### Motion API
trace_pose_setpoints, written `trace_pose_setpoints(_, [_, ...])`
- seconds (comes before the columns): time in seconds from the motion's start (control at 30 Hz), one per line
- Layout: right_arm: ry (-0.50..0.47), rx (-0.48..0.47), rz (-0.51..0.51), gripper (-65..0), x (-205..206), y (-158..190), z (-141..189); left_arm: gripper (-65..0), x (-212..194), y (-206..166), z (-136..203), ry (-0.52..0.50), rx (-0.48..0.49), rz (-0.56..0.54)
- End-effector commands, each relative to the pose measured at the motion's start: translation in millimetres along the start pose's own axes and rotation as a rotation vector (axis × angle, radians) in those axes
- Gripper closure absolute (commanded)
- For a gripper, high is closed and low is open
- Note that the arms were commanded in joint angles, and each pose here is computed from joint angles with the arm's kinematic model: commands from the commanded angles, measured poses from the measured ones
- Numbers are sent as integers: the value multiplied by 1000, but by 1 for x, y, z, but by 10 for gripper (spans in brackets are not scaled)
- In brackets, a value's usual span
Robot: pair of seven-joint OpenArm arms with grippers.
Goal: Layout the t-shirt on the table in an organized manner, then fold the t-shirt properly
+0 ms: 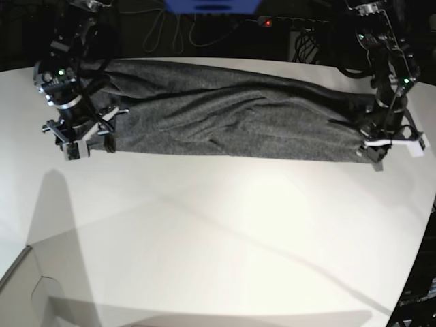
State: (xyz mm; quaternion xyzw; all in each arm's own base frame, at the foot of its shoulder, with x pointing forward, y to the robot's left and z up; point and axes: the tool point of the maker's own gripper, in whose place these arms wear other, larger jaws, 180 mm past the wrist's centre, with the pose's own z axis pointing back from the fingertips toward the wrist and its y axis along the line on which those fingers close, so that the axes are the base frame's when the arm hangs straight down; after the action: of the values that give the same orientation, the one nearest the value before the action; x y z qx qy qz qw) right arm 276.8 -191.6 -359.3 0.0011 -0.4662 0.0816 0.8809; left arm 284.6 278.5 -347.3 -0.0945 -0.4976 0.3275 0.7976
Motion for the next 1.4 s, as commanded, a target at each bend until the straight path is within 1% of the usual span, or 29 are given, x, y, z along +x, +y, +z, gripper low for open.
trace_pose_setpoints(0.0, [-54,2,3,-356,15,-1,1,-1,11,-1,2,-41,-17,-4])
trace_pose_setpoints(0.07, [-54,2,3,-356,15,-1,1,-1,7,12,3,-42,3,25])
trace_pose_setpoints(0.17, [-59,1,4,-356,18,-2,0,-1,10,26,6,-63,34,53])
trace_pose_setpoints(0.27, [-59,1,4,-356,18,-2,0,-1,14,38,12,-79,59,59])
trace_pose_setpoints(0.4, [-59,1,4,-356,18,-2,0,-3,21,38,15,-100,28,29])
trace_pose_setpoints(0.43, [-59,1,4,-356,18,-2,0,-4,17,40,14,-88,26,30])
trace_pose_setpoints(0.63, [-57,1,3,-356,18,-2,0,-5,-1,52,5,-39,44,68])
trace_pose_setpoints(0.87, [-50,0,10,-356,15,-4,1,-7,-3,53,4,-37,47,73])
trace_pose_setpoints(0.9, [-50,-1,12,-356,15,-4,1,-19,-3,53,4,-37,47,73])
trace_pose_setpoints(0.97, [-50,-2,14,-356,15,-5,1,-66,-3,53,5,-32,47,71])
trace_pose_setpoints(1.03, [-50,-2,14,-356,15,-5,1,-143,-3,54,8,-32,48,65])
trace_pose_setpoints(1.13, [-50,-2,14,-356,15,-5,1,-274,0,49,13,-45,39,55])
trace_pose_setpoints(1.2, [-50,-2,14,-356,15,-5,1,-339,3,43,20,-59,29,44])
trace_pose_setpoints(1.3, [-50,-2,14,-356,15,-5,1,-405,13,34,29,-90,10,17])
trace_pose_setpoints(1.37, [-51,-2,15,-356,16,-5,1,-414,16,31,30,-99,6,14])
